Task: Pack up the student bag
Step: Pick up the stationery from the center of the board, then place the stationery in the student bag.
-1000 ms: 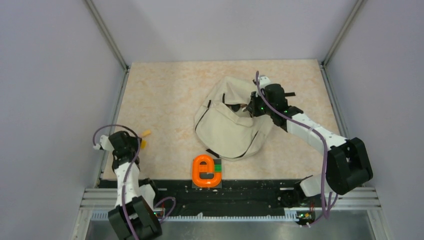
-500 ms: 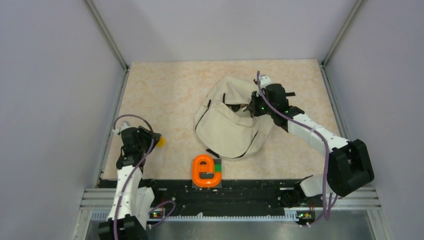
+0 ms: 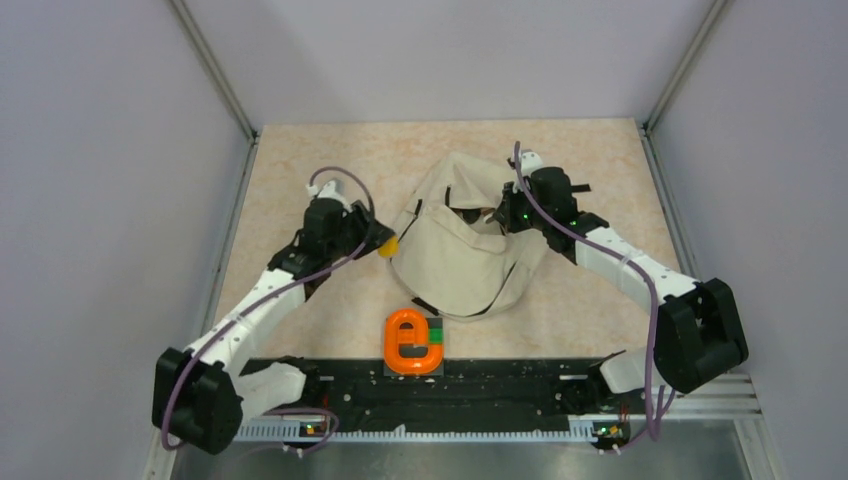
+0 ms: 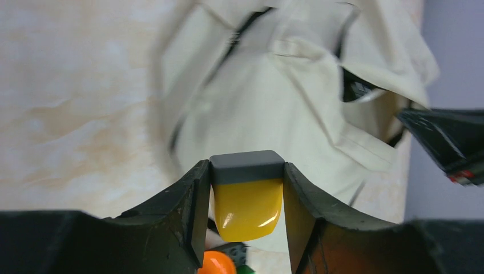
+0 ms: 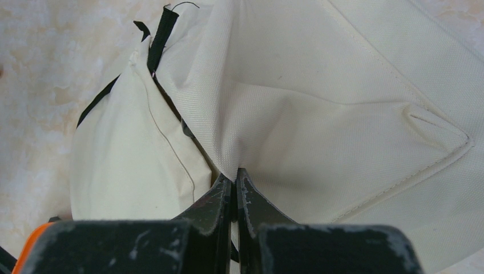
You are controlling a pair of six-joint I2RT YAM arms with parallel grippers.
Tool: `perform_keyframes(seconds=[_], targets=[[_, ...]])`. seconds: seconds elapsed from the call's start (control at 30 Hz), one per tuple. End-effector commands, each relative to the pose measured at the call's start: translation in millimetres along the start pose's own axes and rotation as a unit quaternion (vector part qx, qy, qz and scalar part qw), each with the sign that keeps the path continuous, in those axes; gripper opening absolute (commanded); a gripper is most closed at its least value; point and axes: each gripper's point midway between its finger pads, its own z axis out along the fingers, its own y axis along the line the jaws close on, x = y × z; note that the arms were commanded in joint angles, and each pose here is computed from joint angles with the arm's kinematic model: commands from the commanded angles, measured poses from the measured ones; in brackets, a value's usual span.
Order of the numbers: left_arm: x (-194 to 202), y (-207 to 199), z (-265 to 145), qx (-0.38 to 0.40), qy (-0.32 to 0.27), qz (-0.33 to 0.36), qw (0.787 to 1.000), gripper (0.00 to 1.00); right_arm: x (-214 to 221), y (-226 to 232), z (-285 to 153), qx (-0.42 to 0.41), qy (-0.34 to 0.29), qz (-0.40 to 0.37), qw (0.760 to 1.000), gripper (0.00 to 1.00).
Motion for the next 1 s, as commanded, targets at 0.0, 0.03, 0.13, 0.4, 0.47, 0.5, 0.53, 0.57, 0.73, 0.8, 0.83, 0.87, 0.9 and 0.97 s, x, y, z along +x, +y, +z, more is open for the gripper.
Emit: perform_keyframes(seconds=[0.0,0.03,0.13,0.4,0.47,0.5,0.53,0.57,0.73,0.8,0.83,0.87,0.9,0.97], targets=[[-11,-107,7,0.115,-0.016,0.062,0.991,0.07,-47,28,-14,-0.051,-0.065,0.003,0.997,0.0],[0,-128,11,0.135,-0.001,0.077,0.988,0.08,-49,30,-15,-0.053,-0.066,0.003,0.996,0.0],[27,-163,41,0.16,0.045,0.105,0.98,0.08,-55,36,-18,-0.058,-0.071,0.002,0.996,0.0],[70,-205,94,0.205,0.111,0.124,0.965,0.07,-67,62,-31,-0.065,-0.084,-0.014,0.994,0.0],[73,-206,100,0.206,0.117,0.123,0.964,0.07,-68,67,-32,-0.067,-0.085,-0.018,0.994,0.0],[75,-206,103,0.205,0.118,0.123,0.964,0.07,-67,69,-32,-0.067,-0.085,-0.018,0.994,0.0],[75,-206,105,0.203,0.114,0.124,0.965,0.07,-67,70,-33,-0.068,-0.085,-0.019,0.994,0.0],[74,-206,108,0.203,0.105,0.124,0.966,0.07,-66,71,-32,-0.067,-0.084,-0.019,0.994,0.0],[68,-205,121,0.214,0.046,0.103,0.97,0.06,-60,70,-32,-0.061,-0.081,-0.019,0.995,0.0],[61,-212,124,0.223,0.02,0.096,0.97,0.06,-57,68,-30,-0.056,-0.078,-0.019,0.995,0.0],[59,-216,126,0.229,0.01,0.095,0.969,0.06,-57,67,-29,-0.055,-0.077,-0.02,0.995,0.0],[56,-220,127,0.234,-0.001,0.092,0.968,0.06,-56,67,-29,-0.053,-0.076,-0.021,0.995,0.0],[53,-223,128,0.238,-0.01,0.091,0.967,0.06,-56,66,-28,-0.052,-0.075,-0.021,0.996,0.0],[49,-230,130,0.246,-0.027,0.089,0.965,0.06,-55,65,-26,-0.05,-0.074,-0.022,0.996,0.0]])
